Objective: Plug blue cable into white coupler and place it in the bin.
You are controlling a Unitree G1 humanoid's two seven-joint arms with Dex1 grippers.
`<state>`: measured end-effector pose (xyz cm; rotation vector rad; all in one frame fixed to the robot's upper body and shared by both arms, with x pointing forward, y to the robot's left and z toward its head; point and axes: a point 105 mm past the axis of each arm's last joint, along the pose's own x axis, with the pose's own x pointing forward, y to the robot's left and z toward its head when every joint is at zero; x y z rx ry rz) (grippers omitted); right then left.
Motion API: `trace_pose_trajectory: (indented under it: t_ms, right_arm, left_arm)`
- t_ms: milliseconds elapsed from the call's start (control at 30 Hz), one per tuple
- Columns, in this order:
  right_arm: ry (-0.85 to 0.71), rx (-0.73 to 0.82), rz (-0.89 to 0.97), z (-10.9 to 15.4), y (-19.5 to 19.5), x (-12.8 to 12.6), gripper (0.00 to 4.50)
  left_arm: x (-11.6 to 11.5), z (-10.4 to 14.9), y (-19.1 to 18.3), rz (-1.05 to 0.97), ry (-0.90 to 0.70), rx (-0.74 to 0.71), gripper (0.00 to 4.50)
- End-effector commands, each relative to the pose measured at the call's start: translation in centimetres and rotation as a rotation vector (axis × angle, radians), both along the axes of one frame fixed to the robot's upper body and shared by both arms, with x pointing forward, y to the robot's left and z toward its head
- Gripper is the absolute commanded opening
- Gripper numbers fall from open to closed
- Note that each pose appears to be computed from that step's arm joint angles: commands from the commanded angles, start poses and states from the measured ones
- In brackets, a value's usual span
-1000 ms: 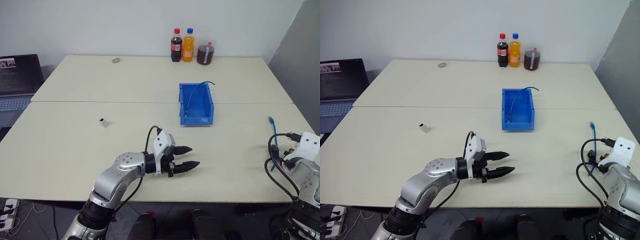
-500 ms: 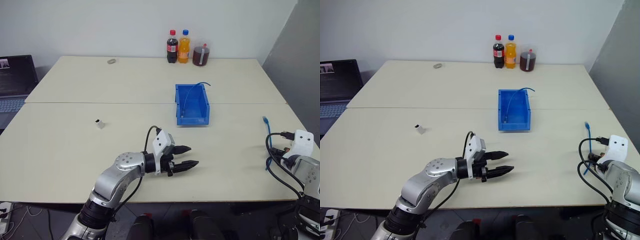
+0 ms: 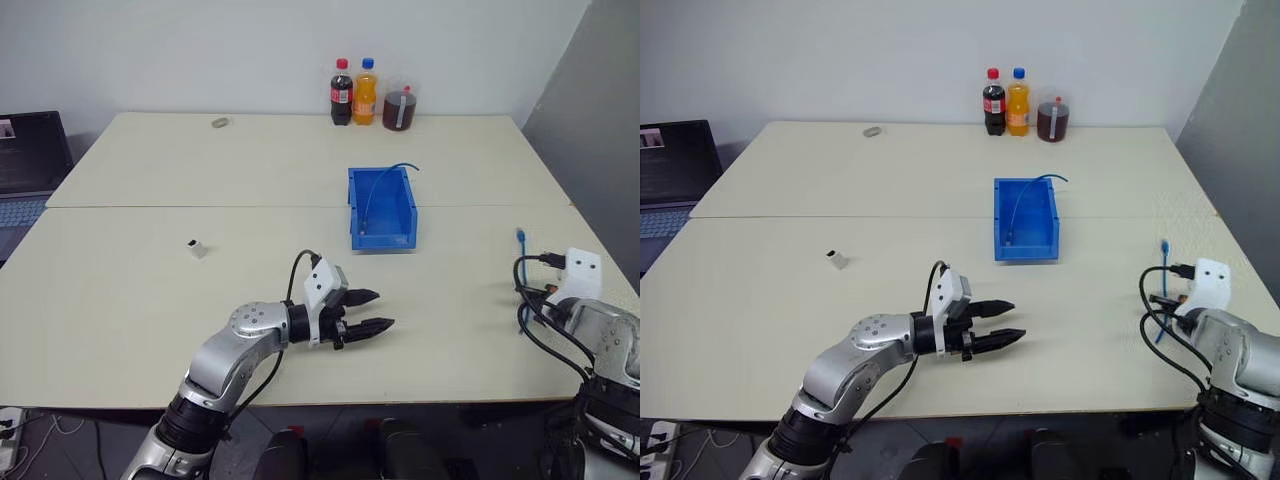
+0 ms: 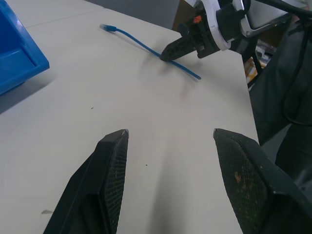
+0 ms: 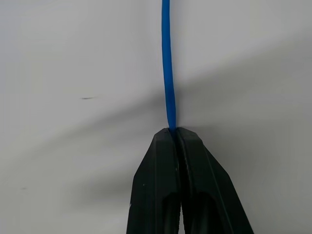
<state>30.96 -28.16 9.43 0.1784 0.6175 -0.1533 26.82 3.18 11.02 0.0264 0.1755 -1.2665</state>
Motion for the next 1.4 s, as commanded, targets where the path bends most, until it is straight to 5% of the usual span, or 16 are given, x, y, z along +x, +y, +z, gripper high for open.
trace_pose_trajectory:
  t_ms: [33, 500, 600, 1100, 1400]
  right_arm:
    - [-0.084, -0.048, 0.060, 3.1, 1.0, 0.9, 0.03]
    - [-0.445, -0.053, 0.257, 12.7, 4.4, 2.5, 0.03]
    - [-0.549, -0.069, 0.430, 14.6, 7.0, 2.1, 0.03]
    - [-0.440, -0.091, 1.244, 11.1, 15.0, -2.5, 0.03]
    - [-0.230, -0.081, 1.570, 6.6, 16.7, -4.2, 0.03]
  left_arm:
    - [0.1, 0.9, 0.0, -0.002, -0.045, -0.012, 2.95]
    - [0.9, 0.8, 1.3, 0.006, -0.064, 0.018, 2.95]
    - [0.9, 1.0, 1.7, 0.007, -0.072, 0.017, 2.95]
    - [0.2, 7.0, 10.0, -0.030, 0.003, 0.019, 2.95]
    - [-2.6, 5.0, 15.1, -0.001, 0.107, 0.269, 2.95]
